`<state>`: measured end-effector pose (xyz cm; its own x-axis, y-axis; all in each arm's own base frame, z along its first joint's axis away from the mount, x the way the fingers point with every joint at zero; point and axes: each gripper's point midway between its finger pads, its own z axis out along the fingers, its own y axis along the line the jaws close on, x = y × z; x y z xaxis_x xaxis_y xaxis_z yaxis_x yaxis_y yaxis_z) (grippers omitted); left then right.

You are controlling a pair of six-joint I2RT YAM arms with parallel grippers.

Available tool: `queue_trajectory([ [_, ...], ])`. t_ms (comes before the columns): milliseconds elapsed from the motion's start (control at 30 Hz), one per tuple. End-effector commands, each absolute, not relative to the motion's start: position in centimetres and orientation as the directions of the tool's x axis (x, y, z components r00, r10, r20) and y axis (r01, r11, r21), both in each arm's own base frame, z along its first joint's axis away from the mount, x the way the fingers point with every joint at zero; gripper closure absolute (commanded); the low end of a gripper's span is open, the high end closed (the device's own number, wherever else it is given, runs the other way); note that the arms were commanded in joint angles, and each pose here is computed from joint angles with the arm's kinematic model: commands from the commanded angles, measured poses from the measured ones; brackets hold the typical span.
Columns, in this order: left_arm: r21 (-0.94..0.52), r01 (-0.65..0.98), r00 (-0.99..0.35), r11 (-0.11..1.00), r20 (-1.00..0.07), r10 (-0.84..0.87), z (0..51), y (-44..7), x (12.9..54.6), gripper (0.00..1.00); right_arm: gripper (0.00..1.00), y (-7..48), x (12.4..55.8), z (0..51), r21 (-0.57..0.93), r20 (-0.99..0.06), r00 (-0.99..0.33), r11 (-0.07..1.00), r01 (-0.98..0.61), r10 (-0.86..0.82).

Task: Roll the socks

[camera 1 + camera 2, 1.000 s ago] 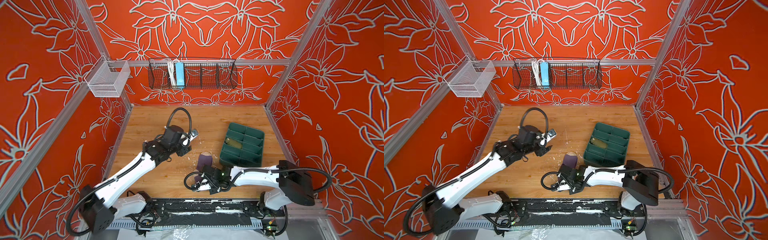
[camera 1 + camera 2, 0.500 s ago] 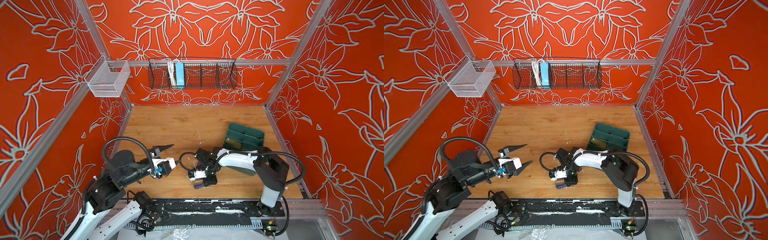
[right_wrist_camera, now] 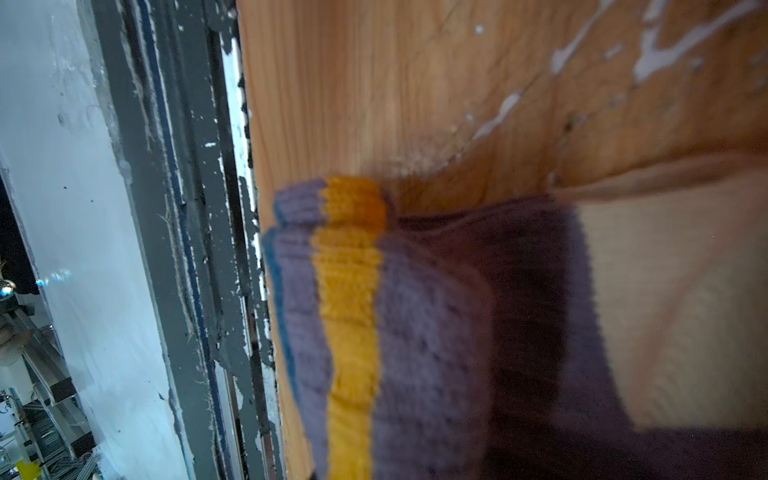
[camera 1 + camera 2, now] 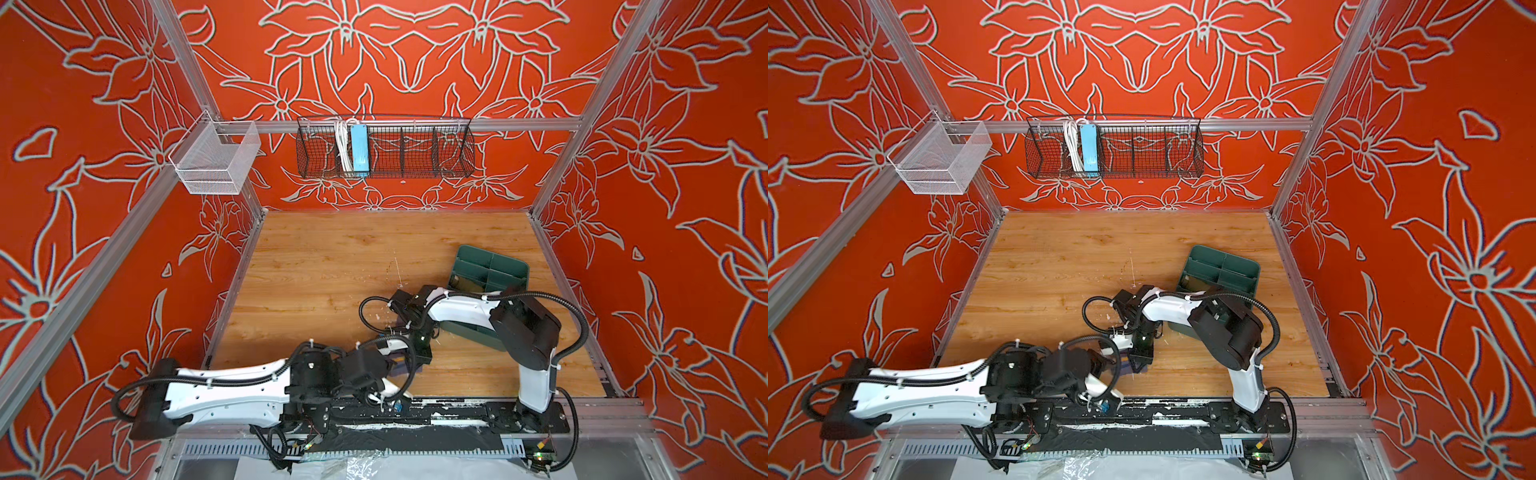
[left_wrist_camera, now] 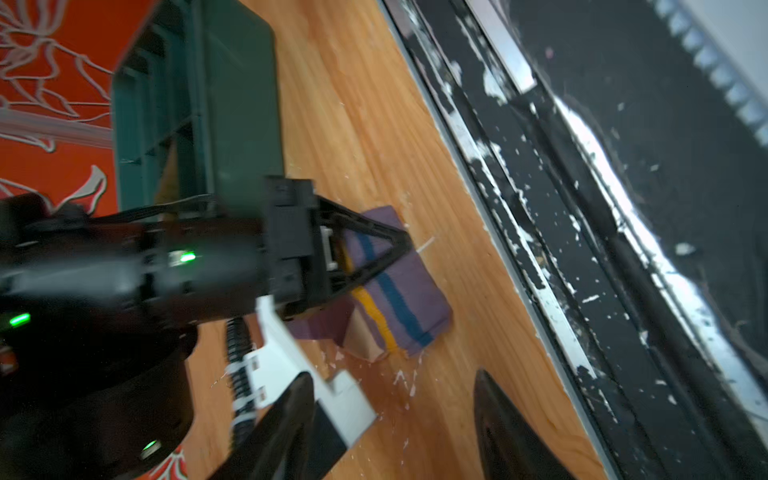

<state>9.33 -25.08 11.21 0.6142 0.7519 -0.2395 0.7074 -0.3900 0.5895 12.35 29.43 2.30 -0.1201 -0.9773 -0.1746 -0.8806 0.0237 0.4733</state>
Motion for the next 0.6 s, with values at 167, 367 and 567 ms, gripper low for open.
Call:
queue_trajectory([
  [167, 0.757, 0.437, 0.681, -0.486, 0.074, 0.729, 7.9, -26.4, 13.8, 0.36, 1.0, 27.8, 11.7, 0.7, 0.495, -0.098, -0.112, 0.049, -0.867, -0.989],
  [367, 0.742, 0.552, 0.548, -0.38, 0.021, 0.836, 7.3, -26.8, 16.2, 0.33, 1.0, 27.9, 12.0, 0.6, 0.476, -0.099, -0.118, 0.057, -0.877, -0.988],
  [567, 0.642, 0.732, 0.391, -0.229, -0.12, 0.912, 6.9, -27.6, 15.4, 0.33, 1.0, 27.8, 12.3, 0.5, 0.463, -0.098, -0.115, 0.057, -0.884, -0.988],
])
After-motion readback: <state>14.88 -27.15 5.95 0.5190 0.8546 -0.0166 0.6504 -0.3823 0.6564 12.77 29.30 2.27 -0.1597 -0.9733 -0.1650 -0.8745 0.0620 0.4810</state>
